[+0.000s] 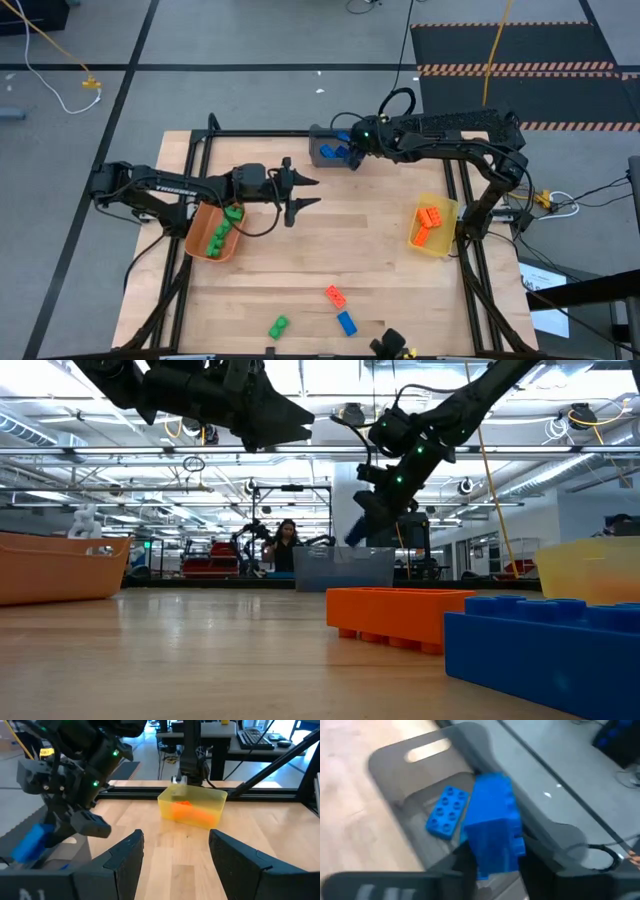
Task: Sort & place blocks by color
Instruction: Put the blue game piece into the black bin, then put the orange game piece into the yellow bin
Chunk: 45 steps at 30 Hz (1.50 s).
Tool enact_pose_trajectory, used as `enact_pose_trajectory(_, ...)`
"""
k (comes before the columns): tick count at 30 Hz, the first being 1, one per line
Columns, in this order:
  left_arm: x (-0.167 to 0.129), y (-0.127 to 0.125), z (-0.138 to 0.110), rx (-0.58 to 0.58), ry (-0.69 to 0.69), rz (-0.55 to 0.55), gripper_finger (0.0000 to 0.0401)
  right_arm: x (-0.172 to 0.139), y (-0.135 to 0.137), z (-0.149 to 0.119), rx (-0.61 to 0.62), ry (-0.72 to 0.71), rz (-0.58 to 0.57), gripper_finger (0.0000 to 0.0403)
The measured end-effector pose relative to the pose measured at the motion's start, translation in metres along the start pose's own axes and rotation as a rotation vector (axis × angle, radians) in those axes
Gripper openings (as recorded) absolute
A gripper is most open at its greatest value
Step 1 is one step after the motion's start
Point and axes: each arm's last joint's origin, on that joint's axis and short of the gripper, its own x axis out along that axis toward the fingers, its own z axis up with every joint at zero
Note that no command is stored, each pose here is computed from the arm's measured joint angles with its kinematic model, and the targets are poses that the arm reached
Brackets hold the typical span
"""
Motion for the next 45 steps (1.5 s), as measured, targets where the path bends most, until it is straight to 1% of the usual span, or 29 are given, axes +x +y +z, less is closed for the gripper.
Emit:
enact_pose_trajectory(3, 0.000, 0.000, 0.000, 0.000, -0.001, -0.011, 0.0223, 0.000, -0.002, 0.000, 0.018, 0.007, -0.056, 0.0210)
enact_pose_trajectory(5, 0.000, -0.001, 0.000, -0.001, -0.002, -0.024, 0.0223, 0.000, -0.002, -0.001, 0.019, 0.008, -0.058, 0.0252)
enact_pose_trajectory(7, 0.000, -0.001, 0.000, -0.004, -0.002, -0.035, 0.0223, 0.000, -0.001, 0.000, 0.017, 0.005, -0.056, 0.0283)
enact_pose_trajectory(10, 0.000, -0.001, -0.001, -0.010, 0.005, -0.038, 0.0223, 0.000, 0.000, 0.000, 0.013, -0.002, -0.053, 0.0306)
enact_pose_trajectory(14, 0.000, -0.001, -0.002, -0.020, 0.019, -0.039, 0.0223, -0.002, 0.006, 0.002, -0.018, -0.015, -0.041, 0.0309)
enact_pose_trajectory(17, 0.000, -0.002, -0.004, -0.023, 0.038, -0.041, 0.0223, -0.011, 0.016, 0.008, -0.055, -0.063, -0.018, 0.0301)
enact_pose_trajectory(21, 0.000, -0.002, -0.006, -0.023, 0.062, -0.042, 0.0223, -0.033, 0.032, 0.018, -0.073, -0.129, 0.027, 0.0289)
enact_pose_trajectory(26, 0.000, -0.003, -0.006, -0.023, 0.066, -0.047, 0.0223, -0.068, 0.060, 0.022, -0.080, -0.159, 0.120, 0.0282)
enact_pose_trajectory(30, 0.000, -0.004, -0.007, -0.026, 0.073, -0.048, 0.0223, -0.090, 0.087, 0.011, -0.098, -0.091, 0.201, 0.0281)
enact_pose_trajectory(35, -0.001, -0.005, -0.004, -0.038, 0.055, -0.052, 0.0223, -0.109, 0.120, -0.008, -0.112, 0.012, 0.279, 0.0281)
enact_pose_trajectory(38, -0.002, -0.008, -0.002, -0.035, 0.039, -0.064, 0.0223, -0.119, 0.138, -0.016, -0.101, 0.039, 0.318, 0.0281)
enact_pose_trajectory(45, -0.003, -0.017, 0.003, -0.035, 0.008, -0.092, 0.0223, -0.145, 0.170, -0.031, -0.117, 0.005, 0.302, 0.0281)
